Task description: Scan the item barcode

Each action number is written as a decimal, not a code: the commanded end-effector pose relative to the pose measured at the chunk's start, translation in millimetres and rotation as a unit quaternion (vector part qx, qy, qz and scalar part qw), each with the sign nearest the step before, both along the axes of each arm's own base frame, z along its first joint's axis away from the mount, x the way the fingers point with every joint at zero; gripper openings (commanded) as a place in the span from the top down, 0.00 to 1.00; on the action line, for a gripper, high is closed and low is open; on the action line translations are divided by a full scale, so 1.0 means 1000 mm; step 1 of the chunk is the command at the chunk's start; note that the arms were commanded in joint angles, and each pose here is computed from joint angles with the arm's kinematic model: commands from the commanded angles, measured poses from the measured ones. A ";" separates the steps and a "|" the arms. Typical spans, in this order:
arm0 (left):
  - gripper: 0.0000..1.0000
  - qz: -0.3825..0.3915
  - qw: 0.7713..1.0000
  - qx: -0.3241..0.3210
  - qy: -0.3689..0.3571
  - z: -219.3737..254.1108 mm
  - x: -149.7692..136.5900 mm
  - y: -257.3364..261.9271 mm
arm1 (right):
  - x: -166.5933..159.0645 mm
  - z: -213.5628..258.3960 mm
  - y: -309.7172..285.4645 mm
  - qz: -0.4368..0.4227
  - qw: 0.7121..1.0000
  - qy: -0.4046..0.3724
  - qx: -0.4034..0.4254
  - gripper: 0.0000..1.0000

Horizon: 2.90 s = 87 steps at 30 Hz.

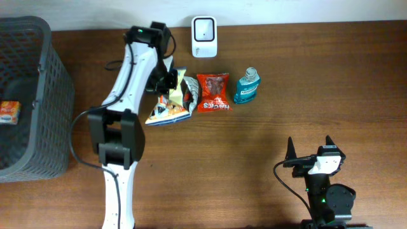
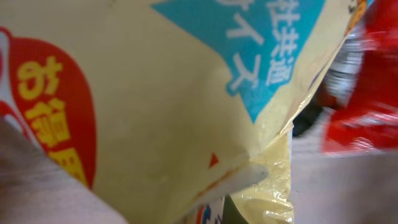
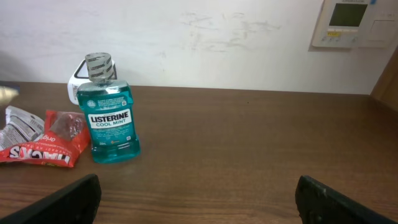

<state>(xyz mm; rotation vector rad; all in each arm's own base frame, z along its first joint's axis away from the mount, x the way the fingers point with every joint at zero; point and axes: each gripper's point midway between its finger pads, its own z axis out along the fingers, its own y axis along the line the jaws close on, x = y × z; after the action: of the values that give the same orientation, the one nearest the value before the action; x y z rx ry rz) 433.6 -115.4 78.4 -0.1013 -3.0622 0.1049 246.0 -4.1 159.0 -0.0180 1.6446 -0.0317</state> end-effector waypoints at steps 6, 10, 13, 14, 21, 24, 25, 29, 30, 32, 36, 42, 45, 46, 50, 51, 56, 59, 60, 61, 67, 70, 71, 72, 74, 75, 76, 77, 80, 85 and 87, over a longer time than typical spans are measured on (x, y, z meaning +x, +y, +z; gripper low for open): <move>0.22 -0.014 0.995 0.098 0.012 -0.021 0.001 0.032 | 0.000 -0.003 0.000 -0.001 1.000 0.002 -0.002 0.01; 0.01 -0.006 0.995 0.097 0.008 -0.012 0.004 0.038 | 0.000 -0.003 0.000 -0.001 1.000 0.002 -0.002 0.01; 0.01 0.014 0.996 0.090 -0.024 0.032 0.014 0.051 | 0.000 -0.003 0.000 -0.001 1.000 0.002 -0.002 0.02; 0.01 0.025 0.995 0.079 -0.058 0.053 0.025 0.055 | 0.000 -0.003 0.000 -0.001 1.000 0.002 -0.002 0.01; 0.10 0.088 0.942 0.018 -0.322 0.219 0.058 0.091 | 0.000 -0.003 0.000 -0.001 1.000 0.002 -0.002 0.02; 0.07 0.149 0.886 0.069 -0.434 0.290 0.057 0.152 | 0.000 -0.003 0.000 -0.001 1.000 0.002 -0.002 0.01; 0.04 0.168 0.870 0.088 -0.455 0.305 0.055 0.170 | 0.000 -0.003 0.000 -0.001 1.000 0.002 -0.002 0.01; 0.01 0.270 0.814 0.140 -0.494 0.337 0.038 0.259 | 0.000 -0.003 0.000 -0.002 1.000 0.002 -0.002 0.01; 0.01 0.298 0.807 0.142 -0.489 0.334 0.033 0.275 | 0.000 -0.003 0.000 -0.001 1.000 0.002 -0.002 0.01; 0.01 0.409 0.765 0.174 -0.466 0.326 0.009 0.325 | 0.000 -0.003 0.000 -0.001 1.000 0.002 -0.002 0.01; 0.01 0.504 0.720 0.239 -0.414 0.304 -0.030 0.394 | 0.000 -0.003 0.000 -0.001 1.000 0.002 -0.002 0.01; 0.00 0.444 0.791 0.298 -0.296 0.229 -0.038 0.443 | 0.000 -0.003 0.000 -0.001 1.000 0.002 -0.002 0.01; 0.01 0.364 0.844 0.315 -0.237 0.183 -0.029 0.448 | 0.000 -0.003 0.000 -0.001 1.000 0.002 -0.002 0.01; 0.02 0.330 0.863 0.319 -0.211 0.160 -0.027 0.450 | 0.000 -0.003 0.000 -0.001 1.000 0.002 -0.002 0.01; 0.08 0.250 0.901 0.320 -0.153 0.099 -0.024 0.451 | 0.000 -0.003 0.000 -0.001 1.000 0.002 -0.002 0.01; 0.08 0.238 0.904 0.321 -0.149 0.086 -0.022 0.452 | 0.000 -0.003 0.000 -0.001 1.000 0.002 -0.002 0.02; 0.11 0.124 0.922 0.330 -0.158 0.046 -0.001 0.461 | 0.000 -0.003 0.000 -0.001 1.000 0.002 -0.002 0.01; 0.25 0.096 0.925 0.327 -0.168 0.028 0.008 0.462 | 0.000 -0.003 0.000 -0.001 1.000 0.002 -0.002 0.01; 0.29 0.097 0.925 0.325 -0.173 0.025 0.011 0.463 | 0.000 -0.003 0.000 -0.001 1.000 0.002 -0.002 0.02; 0.31 0.099 0.923 0.327 -0.176 0.023 0.013 0.466 | 0.000 -0.003 0.000 -0.001 1.000 0.002 -0.002 0.01; 0.35 0.112 0.924 0.316 -0.184 0.012 0.009 0.480 | 0.000 -0.003 0.000 -0.001 1.000 0.002 -0.002 0.01; 0.34 0.110 0.933 0.292 -0.180 -0.003 0.006 0.482 | 0.000 -0.003 0.000 -0.001 1.000 0.002 -0.002 0.01; 0.36 0.104 0.936 0.286 -0.178 -0.008 0.005 0.482 | 0.000 -0.003 0.000 -0.001 1.000 0.002 -0.002 0.01; 0.36 0.102 0.939 0.275 -0.179 -0.014 0.006 0.480 | 0.000 -0.003 0.000 -0.001 1.000 0.002 -0.002 0.01; 0.38 0.103 0.943 0.260 -0.179 -0.024 0.005 0.480 | 0.000 -0.003 0.000 -0.001 1.000 0.002 -0.002 0.01; 0.39 0.102 0.944 0.257 -0.178 -0.027 0.005 0.479 | 0.000 -0.003 0.000 -0.001 1.000 0.002 -0.002 0.01; 0.44 0.102 0.945 0.256 -0.177 -0.030 0.006 0.480 | 0.000 -0.003 0.000 -0.001 1.000 0.002 -0.002 0.01; 0.50 0.102 0.945 0.256 -0.177 -0.033 0.006 0.480 | 0.000 -0.003 0.000 -0.001 1.000 0.002 -0.002 0.01; 0.52 0.102 0.946 0.254 -0.172 -0.041 0.005 0.481 | 0.000 -0.003 0.000 -0.001 1.000 0.002 -0.002 0.02; 0.63 0.111 0.943 0.295 -0.111 -0.064 -0.016 0.495 | 0.000 -0.003 0.000 -0.001 1.000 0.002 -0.002 0.02; 0.68 0.115 0.937 0.319 -0.089 -0.063 -0.025 0.503 | 0.000 -0.003 0.000 -0.001 1.000 0.002 -0.002 0.02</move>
<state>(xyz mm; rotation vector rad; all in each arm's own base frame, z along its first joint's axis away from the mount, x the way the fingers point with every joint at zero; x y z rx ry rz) 433.5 373.6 41.2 0.2809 -3.2372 -0.8693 246.0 -4.1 159.0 -0.0186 1.6446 -0.0323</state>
